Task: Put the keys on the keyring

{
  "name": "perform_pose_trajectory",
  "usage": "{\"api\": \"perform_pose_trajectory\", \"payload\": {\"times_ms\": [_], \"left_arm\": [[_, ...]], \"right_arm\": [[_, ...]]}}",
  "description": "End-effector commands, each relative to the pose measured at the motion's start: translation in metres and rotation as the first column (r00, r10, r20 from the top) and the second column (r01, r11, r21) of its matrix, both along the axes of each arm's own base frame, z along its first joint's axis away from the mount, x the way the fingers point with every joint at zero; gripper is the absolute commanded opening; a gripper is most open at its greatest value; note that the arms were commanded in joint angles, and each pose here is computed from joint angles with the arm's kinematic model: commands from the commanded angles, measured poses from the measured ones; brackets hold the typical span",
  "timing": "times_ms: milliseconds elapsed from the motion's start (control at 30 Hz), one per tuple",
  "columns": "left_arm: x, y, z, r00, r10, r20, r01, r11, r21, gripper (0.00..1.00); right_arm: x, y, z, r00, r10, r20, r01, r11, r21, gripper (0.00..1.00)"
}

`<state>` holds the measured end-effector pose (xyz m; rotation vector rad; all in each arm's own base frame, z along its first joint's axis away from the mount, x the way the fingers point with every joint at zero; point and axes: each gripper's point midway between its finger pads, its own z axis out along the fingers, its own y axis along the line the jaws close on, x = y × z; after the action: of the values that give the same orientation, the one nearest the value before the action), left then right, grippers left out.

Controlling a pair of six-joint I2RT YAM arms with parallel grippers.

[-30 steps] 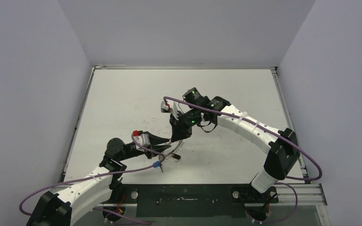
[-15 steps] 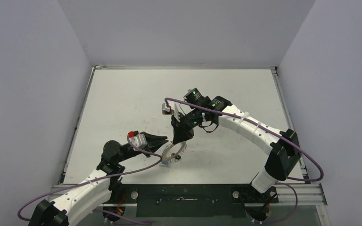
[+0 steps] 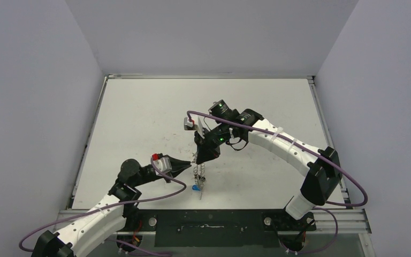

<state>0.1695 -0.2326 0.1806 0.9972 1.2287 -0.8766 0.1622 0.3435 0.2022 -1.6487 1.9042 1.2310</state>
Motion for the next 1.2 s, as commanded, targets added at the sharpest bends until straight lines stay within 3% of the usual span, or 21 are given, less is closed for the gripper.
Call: {"api": "perform_pose_trajectory", "payload": {"times_ms": [0, 433, 700, 1167], "left_arm": [[-0.009, -0.01, 0.013, 0.998, -0.061, 0.034, 0.062, 0.998, -0.03, 0.09], [-0.02, -0.012, 0.006, 0.997, -0.076, -0.032, 0.075, 0.997, -0.014, 0.09], [-0.014, -0.01, 0.02, 0.999, -0.025, 0.024, 0.027, 0.996, -0.086, 0.15], [0.007, -0.009, 0.028, 0.993, 0.061, 0.1, -0.052, 0.994, -0.096, 0.24]], "right_arm": [[0.002, 0.008, 0.045, 0.997, 0.014, 0.076, -0.024, 0.991, 0.132, 0.0], [0.005, 0.009, 0.04, 0.998, 0.003, 0.067, -0.011, 0.993, 0.12, 0.0], [0.003, 0.01, 0.042, 0.998, 0.009, 0.059, -0.016, 0.992, 0.125, 0.0], [-0.003, 0.008, 0.039, 0.999, 0.023, 0.047, -0.028, 0.993, 0.114, 0.0]]}}
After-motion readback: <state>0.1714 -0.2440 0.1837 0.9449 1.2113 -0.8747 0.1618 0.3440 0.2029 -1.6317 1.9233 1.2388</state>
